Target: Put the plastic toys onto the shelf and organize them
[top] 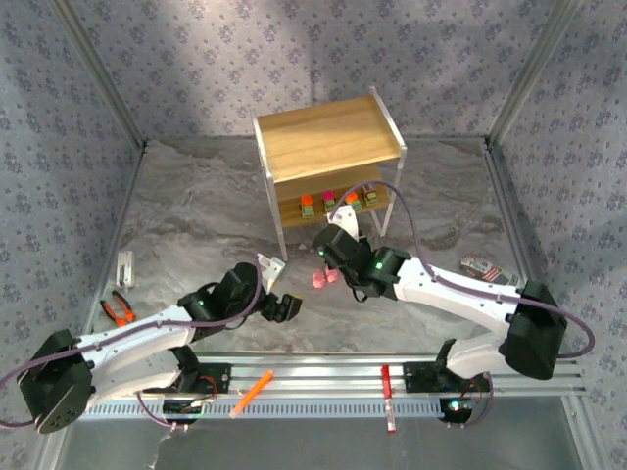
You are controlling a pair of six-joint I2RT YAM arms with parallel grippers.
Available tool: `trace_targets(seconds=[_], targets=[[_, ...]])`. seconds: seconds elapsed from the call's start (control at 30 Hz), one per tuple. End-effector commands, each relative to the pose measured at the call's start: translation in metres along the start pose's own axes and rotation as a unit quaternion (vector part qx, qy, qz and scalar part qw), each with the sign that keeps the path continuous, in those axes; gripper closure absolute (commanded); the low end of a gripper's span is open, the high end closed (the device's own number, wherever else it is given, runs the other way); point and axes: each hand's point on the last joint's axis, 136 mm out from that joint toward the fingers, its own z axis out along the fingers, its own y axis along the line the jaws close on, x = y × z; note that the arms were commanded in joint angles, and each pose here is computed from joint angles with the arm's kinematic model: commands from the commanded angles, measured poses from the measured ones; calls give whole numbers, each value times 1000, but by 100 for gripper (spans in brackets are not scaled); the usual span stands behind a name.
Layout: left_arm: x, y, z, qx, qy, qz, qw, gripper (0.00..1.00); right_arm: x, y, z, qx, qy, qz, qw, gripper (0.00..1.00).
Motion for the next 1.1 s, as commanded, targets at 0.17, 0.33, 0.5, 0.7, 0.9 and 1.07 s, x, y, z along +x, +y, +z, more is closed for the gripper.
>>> trace_targets(seconds=[0.17,0.33,0.5,0.7,0.9,1.07], targets=[[-18,-21,9,14,-3,38,999,14,30,-38,-11,37,5,25,999,56],[-15,-23,15,6,11,50,999,13,49,-58,-13,52,16,32,998,57],[-13,-26,19,2,17,61,998,14,70,-81,-14,70,30,50,996,57],[-13,-26,19,0,16,63,998,13,93,-102,-9,77,54,71,993,57],[-14,-25,19,-3,14,63,998,14,114,-108,2,69,88,81,990,57],[-15,-25,18,-4,14,63,998,14,123,-110,9,65,104,89,988,57]])
